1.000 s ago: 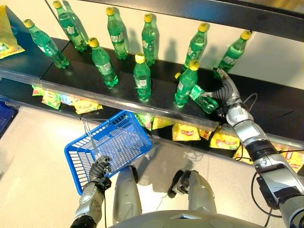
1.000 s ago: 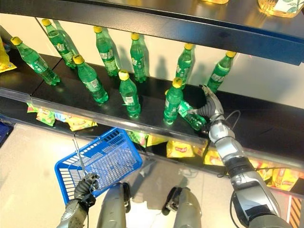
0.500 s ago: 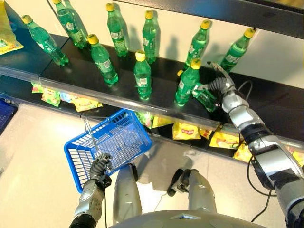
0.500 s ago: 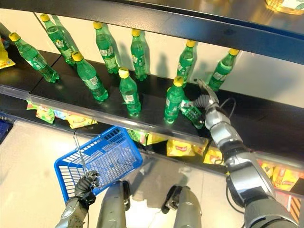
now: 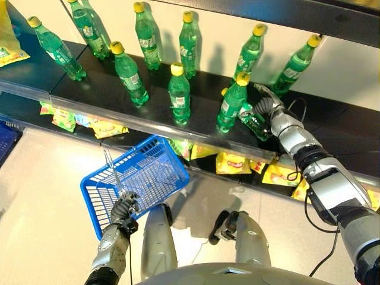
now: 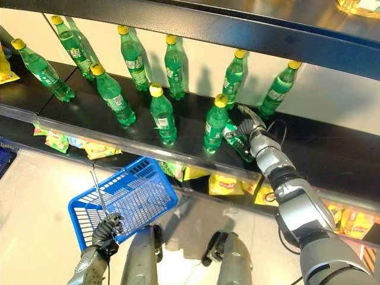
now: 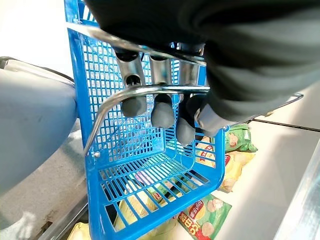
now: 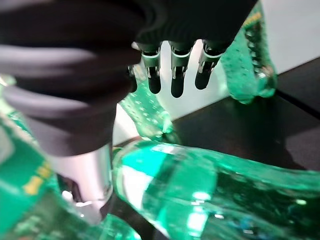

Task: Pick up the snacks into the basket

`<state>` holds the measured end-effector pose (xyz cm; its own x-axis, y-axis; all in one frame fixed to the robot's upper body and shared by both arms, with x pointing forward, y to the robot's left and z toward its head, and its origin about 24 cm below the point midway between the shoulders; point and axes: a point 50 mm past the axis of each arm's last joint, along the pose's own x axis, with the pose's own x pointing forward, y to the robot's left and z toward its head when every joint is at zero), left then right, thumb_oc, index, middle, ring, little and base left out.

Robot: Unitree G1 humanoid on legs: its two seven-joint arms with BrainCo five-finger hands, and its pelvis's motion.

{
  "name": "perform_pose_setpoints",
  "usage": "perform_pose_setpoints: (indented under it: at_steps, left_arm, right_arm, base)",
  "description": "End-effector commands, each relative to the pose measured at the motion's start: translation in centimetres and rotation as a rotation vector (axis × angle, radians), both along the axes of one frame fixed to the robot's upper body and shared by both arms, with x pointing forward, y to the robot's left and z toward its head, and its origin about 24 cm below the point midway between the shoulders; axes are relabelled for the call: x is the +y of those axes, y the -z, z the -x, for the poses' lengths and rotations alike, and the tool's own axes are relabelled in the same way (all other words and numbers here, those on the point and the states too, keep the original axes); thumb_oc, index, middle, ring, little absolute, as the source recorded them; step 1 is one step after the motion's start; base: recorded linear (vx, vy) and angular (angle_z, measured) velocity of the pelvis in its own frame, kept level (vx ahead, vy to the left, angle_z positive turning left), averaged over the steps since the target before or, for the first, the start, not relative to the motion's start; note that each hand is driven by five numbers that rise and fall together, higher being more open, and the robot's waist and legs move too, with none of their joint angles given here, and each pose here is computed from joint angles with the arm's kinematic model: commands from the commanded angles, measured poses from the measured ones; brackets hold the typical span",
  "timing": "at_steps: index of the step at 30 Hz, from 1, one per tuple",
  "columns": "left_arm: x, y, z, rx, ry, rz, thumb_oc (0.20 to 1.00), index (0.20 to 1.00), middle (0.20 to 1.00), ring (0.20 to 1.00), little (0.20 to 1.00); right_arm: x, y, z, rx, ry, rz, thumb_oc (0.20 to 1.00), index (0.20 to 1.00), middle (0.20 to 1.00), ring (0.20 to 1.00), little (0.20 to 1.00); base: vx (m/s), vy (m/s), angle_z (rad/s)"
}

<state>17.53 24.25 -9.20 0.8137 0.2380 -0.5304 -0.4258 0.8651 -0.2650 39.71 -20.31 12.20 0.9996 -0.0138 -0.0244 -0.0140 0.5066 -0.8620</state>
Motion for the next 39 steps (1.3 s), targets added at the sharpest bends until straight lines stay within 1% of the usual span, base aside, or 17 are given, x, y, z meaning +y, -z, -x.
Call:
perform_pose_setpoints:
  at_steps: [1, 11, 17, 18, 23, 29, 39]
  left_arm:
    - [-0.1, -1.0, -0.2, -0.064, 0.051, -0.012, 0.2, 0.2, 0.2, 0.2, 0.2]
    - [-0.4, -0.8, -0.3, -0.055, 0.046, -0.003, 0.2, 0.2, 0.2, 0.2, 0.2]
    - [-0.5, -0.8, -0.4, -0.057, 0.046, 0.009, 0.2, 0.2, 0.2, 0.2, 0.2]
    - [-0.5, -0.7, -0.3, -0.051, 0.039, 0.014, 0.2, 0.2, 0.2, 0.2, 0.2]
    - [-0.5, -0.7, -0.5, -0.051, 0.033, 0.02, 0.2, 0.2, 0.2, 0.2, 0.2]
    - [-0.4, -0.8, -0.5, -0.055, 0.037, 0.028, 0.2, 0.2, 0.2, 0.2, 0.2]
    - [-0.1, -0.7, -0.2, -0.046, 0.059, 0.027, 0.2, 0.2, 0.2, 0.2, 0.2]
  right_arm:
    - [0.4, -2.7, -1.2, -0.053, -0.001, 0.027, 1.0, 1.0, 1.0, 1.0, 1.0]
    - [-0.7, -2.4, -1.0, -0.033, 0.033, 0.06, 1.0, 1.0, 1.0, 1.0, 1.0]
    - [-0.7, -3.4, -1.3, -0.043, 0.034, 0.146, 1.0, 1.0, 1.0, 1.0, 1.0]
    - [-0.6, -3.8, -1.4, -0.049, 0.025, 0.2, 1.0, 1.0, 1.0, 1.0, 1.0]
    - [-0.2, -4.1, -1.4, -0.044, 0.008, 0.244, 1.0, 1.0, 1.0, 1.0, 1.0]
    - [-0.3, -2.5, -1.4, 0.057, 0.016, 0.326, 1.0, 1.0, 1.0, 1.0, 1.0]
    - [-0.6, -0.3, -1.3, 0.217, 0.046, 0.358, 1.0, 1.0, 1.0, 1.0, 1.0]
  base:
    - [0.0, 0.0, 0.0]
    - [0.0, 0.0, 0.0]
    - [0.0, 0.0, 0.0]
    - [0.0, 0.0, 0.0]
    - [0.0, 0.0, 0.0]
    - [0.0, 0.0, 0.0]
    - [0.0, -0.001, 0.0]
